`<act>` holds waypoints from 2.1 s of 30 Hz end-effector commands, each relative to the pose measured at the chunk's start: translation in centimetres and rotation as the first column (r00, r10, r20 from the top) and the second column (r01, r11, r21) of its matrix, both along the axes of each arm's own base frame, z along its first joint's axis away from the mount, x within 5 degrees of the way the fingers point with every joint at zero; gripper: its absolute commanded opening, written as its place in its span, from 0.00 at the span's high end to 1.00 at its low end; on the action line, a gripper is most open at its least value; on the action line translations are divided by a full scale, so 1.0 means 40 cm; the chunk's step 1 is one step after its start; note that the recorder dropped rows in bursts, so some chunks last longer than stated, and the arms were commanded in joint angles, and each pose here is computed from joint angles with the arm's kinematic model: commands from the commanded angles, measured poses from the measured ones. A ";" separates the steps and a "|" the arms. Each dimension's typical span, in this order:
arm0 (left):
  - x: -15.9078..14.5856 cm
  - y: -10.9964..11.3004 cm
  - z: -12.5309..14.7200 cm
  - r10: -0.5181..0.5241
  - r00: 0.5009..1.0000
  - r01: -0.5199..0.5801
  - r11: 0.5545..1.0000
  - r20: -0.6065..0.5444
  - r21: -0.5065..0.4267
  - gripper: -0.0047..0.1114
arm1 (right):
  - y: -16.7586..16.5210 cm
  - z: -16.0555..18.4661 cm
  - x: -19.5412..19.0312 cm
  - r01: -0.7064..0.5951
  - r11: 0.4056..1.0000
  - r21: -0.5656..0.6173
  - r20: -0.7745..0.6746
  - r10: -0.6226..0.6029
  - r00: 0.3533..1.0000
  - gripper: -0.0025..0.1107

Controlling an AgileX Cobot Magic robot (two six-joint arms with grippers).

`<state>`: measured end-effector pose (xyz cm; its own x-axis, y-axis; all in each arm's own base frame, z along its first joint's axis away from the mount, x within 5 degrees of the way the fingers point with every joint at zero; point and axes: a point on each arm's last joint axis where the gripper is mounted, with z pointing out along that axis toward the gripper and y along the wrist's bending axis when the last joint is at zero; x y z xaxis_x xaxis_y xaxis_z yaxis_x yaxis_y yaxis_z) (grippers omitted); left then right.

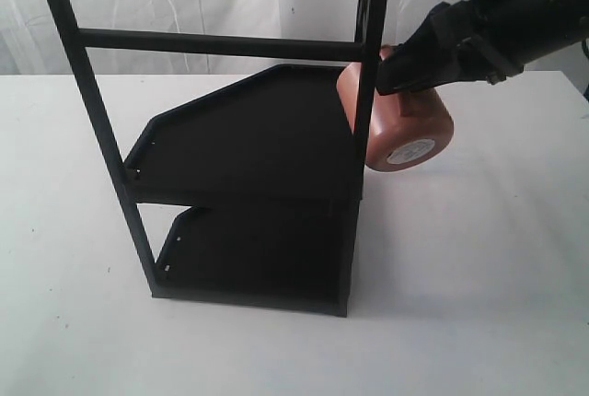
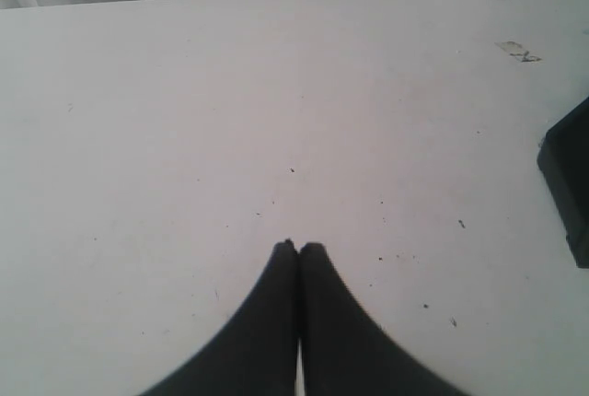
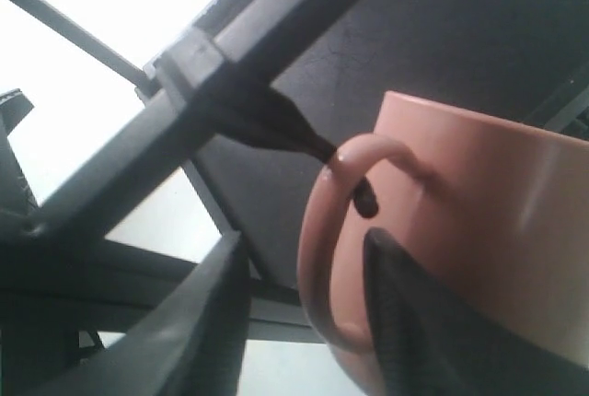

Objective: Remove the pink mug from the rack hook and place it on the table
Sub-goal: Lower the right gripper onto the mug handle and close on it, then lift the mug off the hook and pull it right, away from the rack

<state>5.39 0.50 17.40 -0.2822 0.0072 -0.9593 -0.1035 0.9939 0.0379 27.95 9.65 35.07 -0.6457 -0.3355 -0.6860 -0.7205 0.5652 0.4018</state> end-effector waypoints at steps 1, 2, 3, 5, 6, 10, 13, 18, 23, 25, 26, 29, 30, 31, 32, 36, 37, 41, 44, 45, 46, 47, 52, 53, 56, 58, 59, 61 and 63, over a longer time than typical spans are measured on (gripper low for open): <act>0.000 -0.001 -0.001 -0.006 1.000 0.006 1.000 0.007 -0.008 0.96 | 0.003 0.002 -0.007 -0.028 1.000 0.007 -0.019 0.028 0.999 0.64; 0.000 -0.001 -0.001 -0.006 1.000 0.006 1.000 0.007 -0.008 0.96 | 0.003 0.002 -0.008 -0.033 0.999 0.007 -0.023 0.033 0.999 0.64; 0.000 -0.001 -0.001 -0.006 1.000 0.006 1.000 0.007 -0.008 0.96 | 0.003 0.002 -0.009 -0.035 0.999 0.007 -0.025 0.035 0.999 0.64; 0.000 -0.001 -0.001 -0.006 1.000 0.006 1.000 0.007 -0.008 0.96 | 0.003 0.002 -0.009 -0.035 0.999 0.007 -0.025 0.035 0.999 0.64; 0.000 -0.001 -0.001 -0.006 1.000 0.006 1.000 0.007 -0.008 0.96 | 0.003 0.002 -0.009 -0.035 0.999 0.007 -0.025 0.035 0.999 0.65; 0.000 -0.001 -0.001 -0.006 1.000 0.006 1.000 0.007 -0.008 0.96 | 0.003 0.002 -0.008 -0.032 0.999 0.007 -0.022 0.032 0.999 0.78; 0.000 -0.001 -0.001 -0.006 1.000 0.006 1.000 0.007 -0.008 0.96 | 0.003 0.003 -0.004 -0.011 1.000 0.010 -0.022 0.012 1.000 0.84; 0.000 -0.001 -0.001 -0.006 1.000 0.006 1.000 0.007 -0.008 0.96 | 0.001 0.004 0.004 0.022 1.000 0.011 -0.002 -0.022 1.000 0.84; 0.000 -0.001 -0.001 -0.006 1.000 0.006 1.000 0.007 -0.008 0.96 | 0.001 0.004 0.005 0.024 1.000 0.011 0.000 -0.024 1.000 0.87; 0.000 -0.001 -0.001 -0.006 1.000 0.006 1.000 0.007 -0.008 0.96 | 0.001 0.004 0.004 0.019 1.000 0.011 -0.004 -0.019 1.000 0.92; 0.000 -0.001 -0.001 -0.006 1.000 0.006 1.000 0.007 -0.008 0.96 | 0.001 0.004 0.003 0.018 1.000 0.011 -0.005 -0.018 1.000 0.94; 0.000 -0.001 -0.001 -0.006 1.000 0.006 1.000 0.007 -0.008 0.96 | 0.001 0.004 0.002 0.014 1.000 0.011 -0.008 -0.014 1.000 0.98; 0.000 -0.001 -0.001 -0.006 1.000 0.006 1.000 0.007 -0.008 0.96 | 0.001 0.004 0.002 0.012 1.000 0.011 -0.010 -0.012 1.000 0.98; 0.000 -0.001 -0.001 -0.006 1.000 0.006 1.000 0.007 -0.008 0.96 | 0.002 0.003 0.001 0.009 1.000 0.011 -0.012 -0.009 1.000 0.98; 0.000 -0.001 -0.001 -0.006 1.000 0.006 1.000 0.007 -0.008 0.96 | 0.002 0.003 0.001 0.009 1.000 0.011 -0.013 -0.009 1.000 0.98; 0.000 -0.001 -0.001 -0.006 1.000 0.006 1.000 0.007 -0.008 0.96 | 0.002 0.005 0.000 0.007 1.000 0.010 -0.009 -0.007 1.000 0.98; 0.000 -0.001 -0.001 -0.006 1.000 0.006 1.000 0.007 -0.008 0.96 | 0.001 0.006 -0.002 0.007 1.000 0.011 -0.006 -0.007 1.000 0.98; 0.000 -0.001 -0.001 -0.006 1.000 0.006 1.000 0.007 -0.008 0.96 | 0.001 0.006 -0.001 0.009 1.000 0.009 -0.005 -0.009 1.000 0.98; 0.000 -0.001 -0.001 -0.006 1.000 0.006 1.000 0.007 -0.008 0.96 | 0.001 0.009 -0.004 0.009 1.000 0.010 0.000 -0.009 1.000 0.98; 0.000 -0.001 -0.001 -0.006 1.000 0.006 1.000 0.007 -0.008 0.96 | 0.001 0.012 -0.006 0.009 1.000 0.010 0.004 -0.009 1.000 0.98; 0.000 -0.001 -0.001 -0.006 1.000 0.006 1.000 0.007 -0.008 0.96 | 0.000 0.018 -0.010 0.011 1.000 0.011 0.013 -0.011 1.000 0.98; 0.000 -0.001 -0.001 -0.006 1.000 0.006 1.000 0.007 -0.008 0.96 | -0.001 0.021 -0.013 0.011 1.000 0.009 0.018 -0.011 1.000 0.98; 0.000 -0.001 -0.001 -0.006 1.000 0.006 1.000 0.007 -0.008 0.96 | -0.006 0.038 -0.030 0.010 1.000 -0.010 0.050 -0.009 0.999 0.98; 0.000 -0.001 -0.001 -0.006 1.000 0.006 1.000 0.007 -0.008 0.96 | -0.006 0.039 -0.031 0.010 1.000 -0.012 0.053 -0.009 0.999 0.98; 0.000 -0.001 -0.001 -0.006 1.000 0.006 1.000 0.007 -0.008 0.96 | -0.009 0.040 -0.037 0.012 0.999 -0.031 0.050 -0.010 0.999 0.98; 0.000 -0.001 -0.001 -0.006 1.000 0.006 1.000 0.007 -0.008 0.96 | -0.017 0.035 -0.040 0.035 0.997 -0.072 0.030 -0.033 0.999 0.98; 0.000 -0.001 -0.001 -0.006 1.000 0.006 1.000 0.007 -0.008 0.96 | -0.022 0.033 -0.041 0.047 0.994 -0.098 0.025 -0.044 0.999 0.98; 0.000 -0.001 -0.001 -0.006 1.000 0.006 1.000 0.007 -0.008 0.96 | -0.028 0.035 -0.044 0.056 0.991 -0.124 0.042 -0.051 0.998 0.98; 0.000 -0.001 -0.001 -0.006 1.000 0.006 1.000 0.007 -0.008 0.96 | -0.030 0.041 -0.050 0.060 0.990 -0.131 0.050 -0.054 0.997 0.98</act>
<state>5.39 0.50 17.40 -0.2822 0.0072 -0.9593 -0.1035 0.9939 0.0379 26.30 8.59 36.30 -0.6393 -0.3894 -0.6631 -0.7035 0.6442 0.3000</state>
